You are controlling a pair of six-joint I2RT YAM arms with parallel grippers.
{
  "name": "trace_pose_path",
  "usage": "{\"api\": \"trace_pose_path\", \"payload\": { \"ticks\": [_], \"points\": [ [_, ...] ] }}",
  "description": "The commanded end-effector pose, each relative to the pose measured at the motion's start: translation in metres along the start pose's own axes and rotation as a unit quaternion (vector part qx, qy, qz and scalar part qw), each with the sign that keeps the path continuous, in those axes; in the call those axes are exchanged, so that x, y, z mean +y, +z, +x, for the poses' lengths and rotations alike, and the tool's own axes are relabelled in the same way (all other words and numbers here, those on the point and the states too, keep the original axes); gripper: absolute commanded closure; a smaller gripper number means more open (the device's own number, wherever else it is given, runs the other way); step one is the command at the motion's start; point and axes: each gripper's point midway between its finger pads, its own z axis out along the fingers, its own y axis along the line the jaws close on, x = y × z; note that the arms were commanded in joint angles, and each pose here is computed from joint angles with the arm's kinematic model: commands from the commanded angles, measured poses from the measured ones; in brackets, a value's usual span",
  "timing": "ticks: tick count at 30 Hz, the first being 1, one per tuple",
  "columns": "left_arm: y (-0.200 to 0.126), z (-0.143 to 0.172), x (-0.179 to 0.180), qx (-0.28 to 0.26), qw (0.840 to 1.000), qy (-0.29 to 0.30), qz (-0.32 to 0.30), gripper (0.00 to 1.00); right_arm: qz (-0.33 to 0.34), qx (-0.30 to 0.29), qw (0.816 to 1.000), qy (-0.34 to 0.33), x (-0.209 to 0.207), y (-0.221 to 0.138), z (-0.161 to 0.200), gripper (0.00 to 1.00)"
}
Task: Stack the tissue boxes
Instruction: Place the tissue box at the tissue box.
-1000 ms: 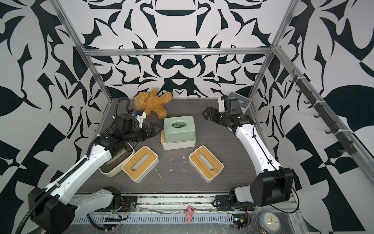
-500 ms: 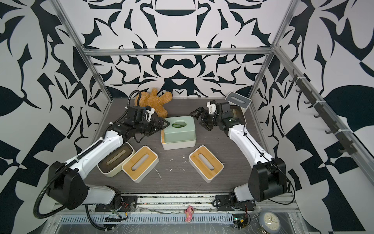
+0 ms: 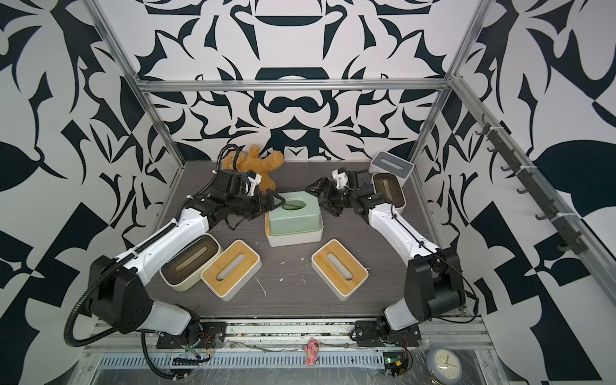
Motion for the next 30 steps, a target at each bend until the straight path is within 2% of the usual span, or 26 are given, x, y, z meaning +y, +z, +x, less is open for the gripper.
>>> {"api": "trace_pose_path", "payload": {
  "ticks": [1, 19, 30],
  "points": [
    [-0.002, -0.002, -0.009, 0.008, 1.0, 0.011, 0.008, 0.01, -0.032, -0.001, 0.999, -0.017, 0.022, 0.0, -0.003, 0.02],
    [0.003, -0.012, -0.013, 0.006, 1.0, 0.017, 0.01, 0.01, -0.028, -0.002, 0.999, -0.016, 0.023, 0.008, -0.01, 0.03],
    [0.005, -0.003, -0.001, 0.011, 1.0, 0.006, -0.006, 0.01, -0.018, -0.007, 1.0, -0.013, 0.017, 0.009, -0.011, 0.03]
  ]
}}
